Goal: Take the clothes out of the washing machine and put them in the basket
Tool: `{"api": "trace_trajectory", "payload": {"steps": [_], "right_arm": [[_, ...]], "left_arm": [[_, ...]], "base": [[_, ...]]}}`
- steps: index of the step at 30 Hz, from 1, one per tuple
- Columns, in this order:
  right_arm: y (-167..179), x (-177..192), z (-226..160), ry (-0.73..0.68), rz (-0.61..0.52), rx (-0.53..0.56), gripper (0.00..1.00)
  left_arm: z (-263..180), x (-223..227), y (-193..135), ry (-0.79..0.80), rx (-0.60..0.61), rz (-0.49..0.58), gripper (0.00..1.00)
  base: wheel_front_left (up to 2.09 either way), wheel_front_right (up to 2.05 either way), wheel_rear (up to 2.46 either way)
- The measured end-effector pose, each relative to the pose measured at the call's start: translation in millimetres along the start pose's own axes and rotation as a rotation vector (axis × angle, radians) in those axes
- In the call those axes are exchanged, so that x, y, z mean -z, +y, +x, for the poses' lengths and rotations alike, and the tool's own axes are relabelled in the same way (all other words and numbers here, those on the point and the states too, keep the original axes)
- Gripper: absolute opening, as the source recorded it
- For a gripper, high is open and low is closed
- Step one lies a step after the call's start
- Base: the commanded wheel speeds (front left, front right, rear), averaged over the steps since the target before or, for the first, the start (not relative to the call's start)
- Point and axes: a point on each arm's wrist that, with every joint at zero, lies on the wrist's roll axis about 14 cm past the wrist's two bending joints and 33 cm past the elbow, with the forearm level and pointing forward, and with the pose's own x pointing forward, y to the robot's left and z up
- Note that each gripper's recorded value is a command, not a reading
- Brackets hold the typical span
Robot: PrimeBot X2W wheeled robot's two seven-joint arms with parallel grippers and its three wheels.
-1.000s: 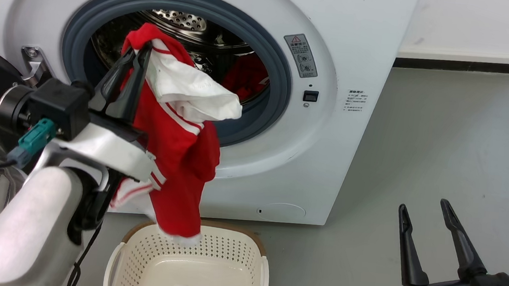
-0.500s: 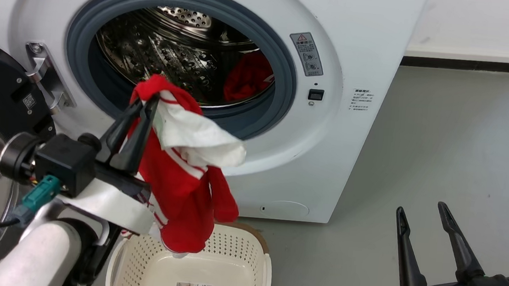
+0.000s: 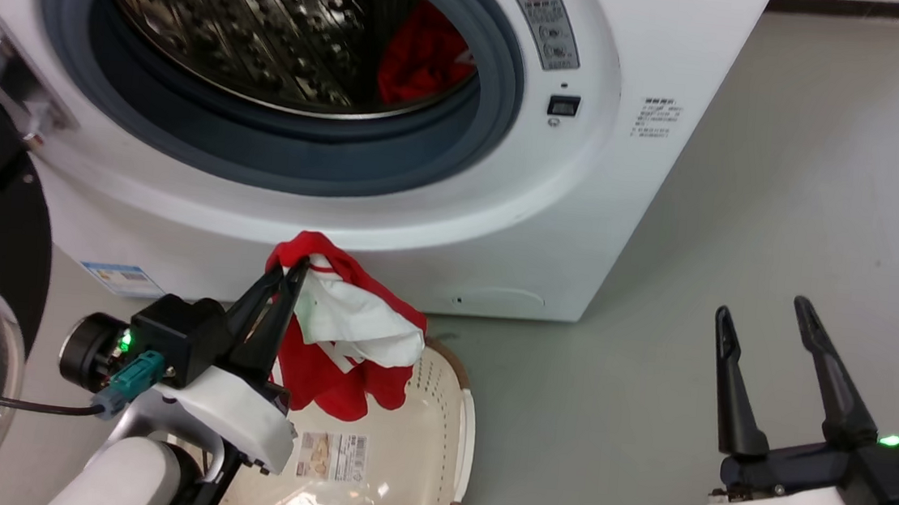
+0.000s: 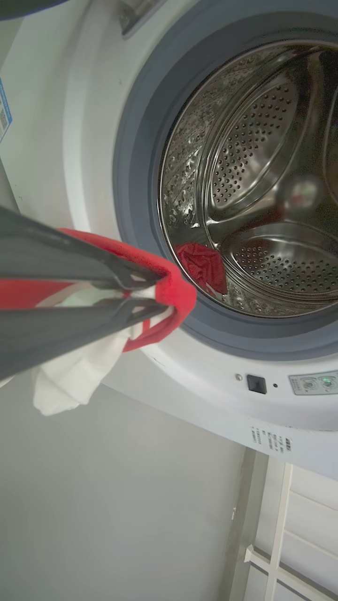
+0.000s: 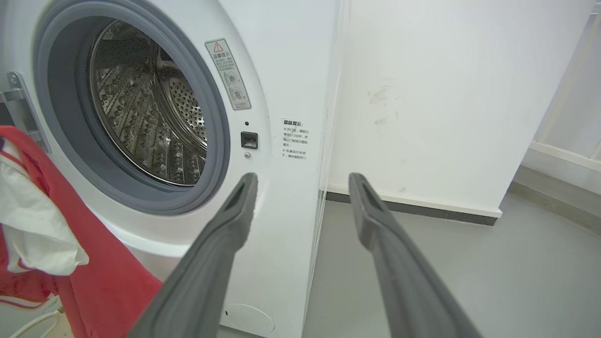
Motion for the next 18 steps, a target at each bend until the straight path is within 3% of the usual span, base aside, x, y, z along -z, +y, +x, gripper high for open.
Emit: {"api": "trace_trajectory", "payload": {"steps": [18], "right_arm": [[-32.1,74.4,37.8,0.146,-0.014,0.068,1.0]], "left_arm": [[19.3,229.9,-4.0,0.558,0.055,-0.144,0.0]], "base": [[0.0,0.0,0.0]]}}
